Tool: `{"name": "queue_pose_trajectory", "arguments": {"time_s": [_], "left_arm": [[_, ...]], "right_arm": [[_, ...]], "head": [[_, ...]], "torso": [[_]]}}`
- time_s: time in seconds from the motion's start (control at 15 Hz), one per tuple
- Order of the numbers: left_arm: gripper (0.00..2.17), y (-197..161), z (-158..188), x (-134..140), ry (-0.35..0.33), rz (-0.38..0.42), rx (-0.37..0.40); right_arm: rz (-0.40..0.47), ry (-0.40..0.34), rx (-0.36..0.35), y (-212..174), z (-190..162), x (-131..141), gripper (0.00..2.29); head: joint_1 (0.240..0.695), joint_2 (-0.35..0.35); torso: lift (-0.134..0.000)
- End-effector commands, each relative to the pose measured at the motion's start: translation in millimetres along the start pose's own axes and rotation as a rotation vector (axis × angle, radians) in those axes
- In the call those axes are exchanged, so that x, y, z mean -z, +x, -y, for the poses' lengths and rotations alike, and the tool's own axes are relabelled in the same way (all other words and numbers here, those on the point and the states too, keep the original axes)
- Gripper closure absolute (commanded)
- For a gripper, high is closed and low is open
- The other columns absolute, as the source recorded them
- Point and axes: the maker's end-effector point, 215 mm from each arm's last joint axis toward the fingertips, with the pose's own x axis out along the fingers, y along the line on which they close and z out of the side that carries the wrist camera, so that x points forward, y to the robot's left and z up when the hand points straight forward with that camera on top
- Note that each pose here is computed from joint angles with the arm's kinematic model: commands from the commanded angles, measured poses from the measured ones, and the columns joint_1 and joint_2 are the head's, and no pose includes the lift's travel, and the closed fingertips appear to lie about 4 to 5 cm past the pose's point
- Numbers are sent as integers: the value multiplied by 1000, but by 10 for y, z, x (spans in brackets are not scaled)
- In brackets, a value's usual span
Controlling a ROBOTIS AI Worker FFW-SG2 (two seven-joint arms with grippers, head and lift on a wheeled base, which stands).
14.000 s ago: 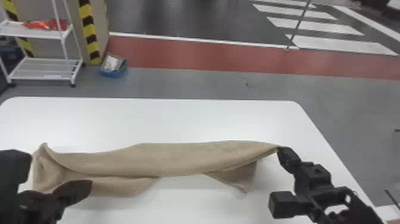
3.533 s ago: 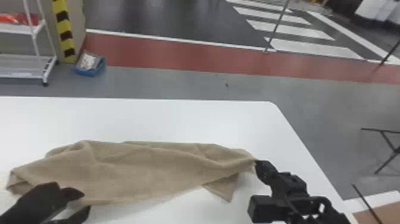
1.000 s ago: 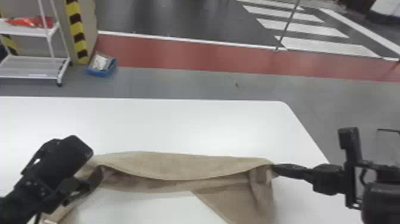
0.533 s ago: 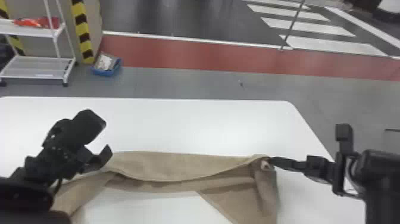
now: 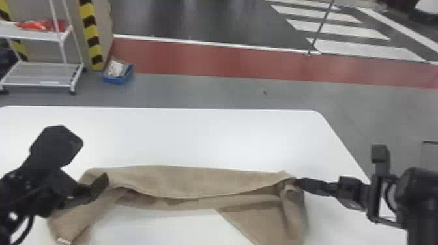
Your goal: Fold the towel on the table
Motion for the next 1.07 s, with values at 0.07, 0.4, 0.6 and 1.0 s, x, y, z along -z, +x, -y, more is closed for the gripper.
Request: {"name": "queue_pose_trajectory", "arguments": {"time_s": [0.07,0.4,0.6,1.0], "left_arm": [[194,-218,231,191,23,-7,76],[198,123,552,227,56,-37,105],[198,339,555,167,67,-37,85],[201,603,179,-508,118,43,-3]], "right_arm": [[-9,-4,-6,35,-38,28,1649],[-14,3,-7,20,-78,38,1649],[-4,13,-9,-18,-60,23,1649],[-12,13,-7,-5,-42,74,1649]], "head": [[695,-216],[695,-239],[695,-249],[695,-262]], "torso": [[-124],[-124],[-124],[-124]]}}
